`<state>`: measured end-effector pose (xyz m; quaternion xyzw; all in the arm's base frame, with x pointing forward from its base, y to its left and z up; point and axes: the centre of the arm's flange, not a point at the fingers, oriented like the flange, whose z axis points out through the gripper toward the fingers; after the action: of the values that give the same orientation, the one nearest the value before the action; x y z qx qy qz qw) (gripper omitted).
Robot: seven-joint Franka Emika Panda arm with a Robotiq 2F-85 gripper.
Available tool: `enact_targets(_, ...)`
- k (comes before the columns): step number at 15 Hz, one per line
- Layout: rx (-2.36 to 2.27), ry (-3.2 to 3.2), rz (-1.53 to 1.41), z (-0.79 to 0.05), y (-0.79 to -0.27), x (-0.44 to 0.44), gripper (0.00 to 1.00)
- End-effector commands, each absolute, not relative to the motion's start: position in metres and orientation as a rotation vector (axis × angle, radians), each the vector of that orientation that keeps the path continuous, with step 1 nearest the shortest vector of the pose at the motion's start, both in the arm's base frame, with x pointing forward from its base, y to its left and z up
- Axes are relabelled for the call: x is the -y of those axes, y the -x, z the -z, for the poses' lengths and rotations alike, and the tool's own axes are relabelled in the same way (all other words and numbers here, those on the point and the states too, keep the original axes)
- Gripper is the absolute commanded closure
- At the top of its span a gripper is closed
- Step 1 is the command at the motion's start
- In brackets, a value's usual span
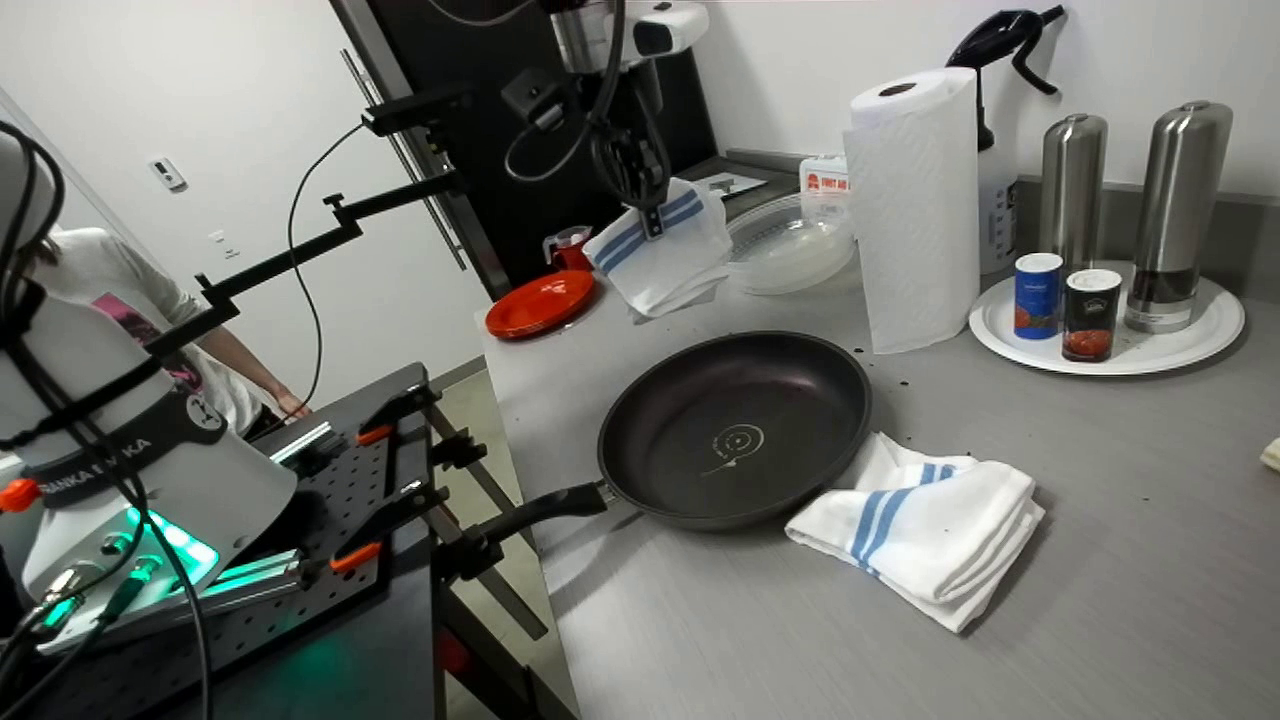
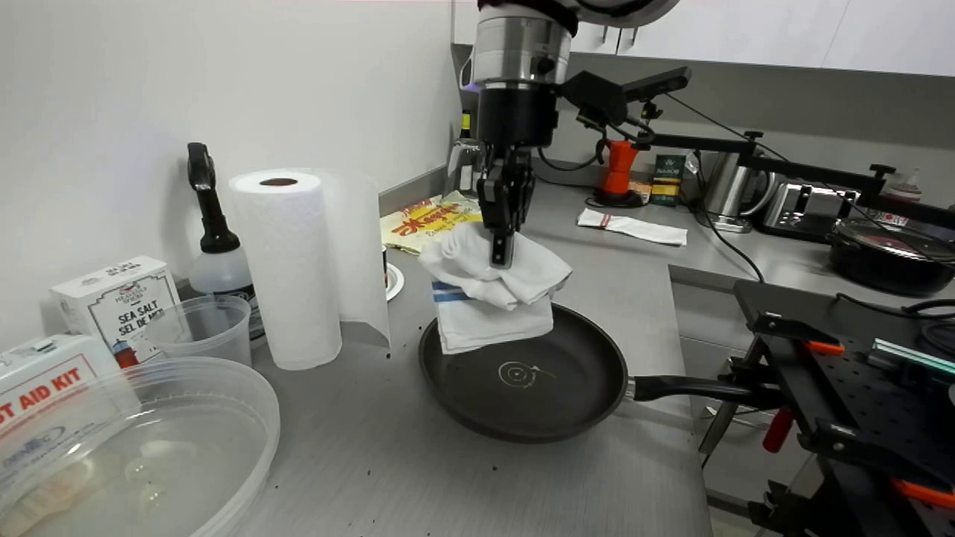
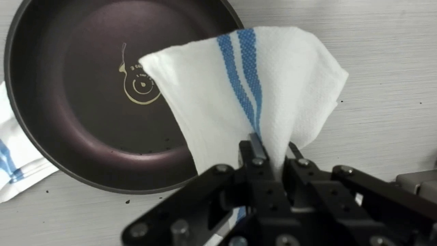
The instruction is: Pick the cloth and wipe the pan
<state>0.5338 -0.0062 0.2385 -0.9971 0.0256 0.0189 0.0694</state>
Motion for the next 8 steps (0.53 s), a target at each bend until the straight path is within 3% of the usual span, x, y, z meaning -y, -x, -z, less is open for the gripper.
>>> enact_targets(1, -0.093, 3.001, -0.063, -0.222, -0.541, 0.010, 0.97)
enact_targets(8, -0.099, 3.009, -0.021, -0.191, -0.549, 0.016, 0.97)
